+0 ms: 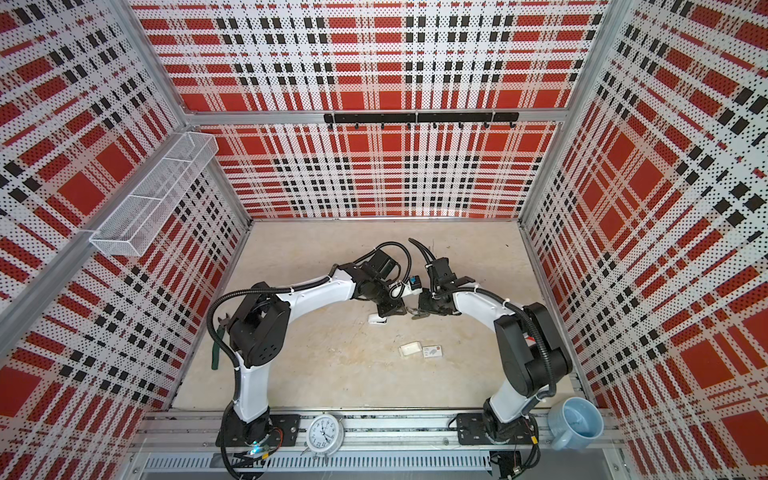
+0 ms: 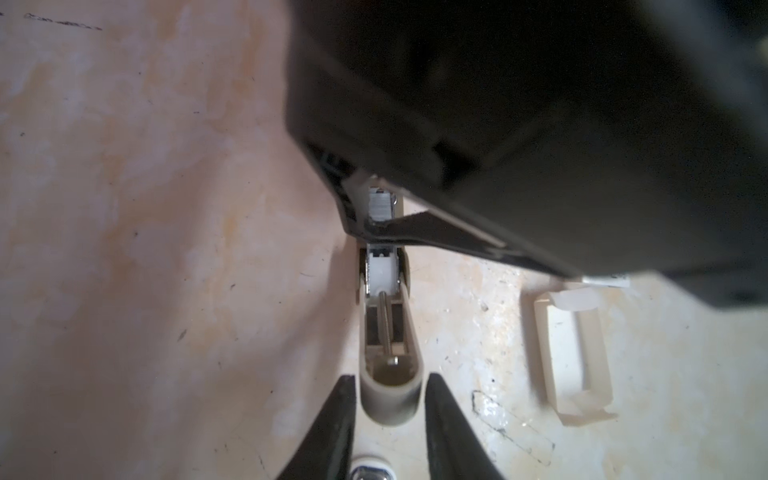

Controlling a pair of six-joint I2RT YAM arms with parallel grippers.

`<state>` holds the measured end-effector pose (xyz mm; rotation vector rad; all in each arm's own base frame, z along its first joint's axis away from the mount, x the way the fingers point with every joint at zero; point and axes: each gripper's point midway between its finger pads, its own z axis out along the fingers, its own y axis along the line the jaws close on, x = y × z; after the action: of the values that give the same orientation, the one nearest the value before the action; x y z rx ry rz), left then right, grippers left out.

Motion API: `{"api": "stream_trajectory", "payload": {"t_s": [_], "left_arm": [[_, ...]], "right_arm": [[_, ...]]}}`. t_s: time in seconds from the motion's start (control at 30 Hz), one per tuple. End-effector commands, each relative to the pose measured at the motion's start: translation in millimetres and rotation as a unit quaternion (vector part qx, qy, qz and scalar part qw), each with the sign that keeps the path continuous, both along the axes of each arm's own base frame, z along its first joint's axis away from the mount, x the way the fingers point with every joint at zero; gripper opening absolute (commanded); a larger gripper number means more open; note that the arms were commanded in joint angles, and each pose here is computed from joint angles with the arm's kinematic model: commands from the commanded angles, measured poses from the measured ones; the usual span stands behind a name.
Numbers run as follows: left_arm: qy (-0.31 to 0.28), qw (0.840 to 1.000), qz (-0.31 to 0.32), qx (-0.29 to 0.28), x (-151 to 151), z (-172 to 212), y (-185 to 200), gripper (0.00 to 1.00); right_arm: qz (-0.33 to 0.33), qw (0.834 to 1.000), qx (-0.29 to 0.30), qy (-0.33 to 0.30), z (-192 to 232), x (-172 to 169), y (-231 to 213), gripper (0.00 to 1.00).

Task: Load the staples into the stapler

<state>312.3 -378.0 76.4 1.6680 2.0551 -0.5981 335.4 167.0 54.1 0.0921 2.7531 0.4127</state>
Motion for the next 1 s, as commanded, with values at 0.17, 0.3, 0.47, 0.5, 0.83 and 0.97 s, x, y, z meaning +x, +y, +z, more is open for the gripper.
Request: {"api": "stream_trajectory", "payload": {"t_s": [0.17, 0.3, 0.47, 0.5, 0.83, 0.97], "left_arm": [[-0.004, 1.000, 0.007, -0.017, 2.0, 18.4, -2.0, 0.33], [0.003, 1.000, 0.013, -0.024, 1.4, 19.2, -0.2, 0.33], [0.003, 0.999, 0.016, -0.030, 2.2, 22.6, 1.2, 0.33], [0.004, 0.999, 0.017, -0.031, 2.1, 22.8, 1.2, 0.33], [0.017, 0.998, 0.032, -0.046, 6.8, 27.6, 7.1, 0.33], [0.019, 0.998, 0.035, -0.053, 8.0, 30.8, 8.3, 0.33]], "right_arm": [[0.001, 1.000, -0.001, 0.005, -8.8, 0.9, 1.8, 0.40], [0.000, 1.000, 0.006, 0.010, -14.7, -1.1, 3.6, 0.39], [-0.003, 1.000, 0.001, 0.016, -19.7, -2.1, 2.0, 0.39], [-0.004, 1.000, 0.000, 0.017, -20.2, -2.2, 1.6, 0.39], [-0.009, 0.999, -0.014, 0.032, -33.5, -6.5, -3.2, 0.39], [-0.011, 0.999, -0.019, 0.038, -37.7, -9.1, -5.6, 0.39]]}}
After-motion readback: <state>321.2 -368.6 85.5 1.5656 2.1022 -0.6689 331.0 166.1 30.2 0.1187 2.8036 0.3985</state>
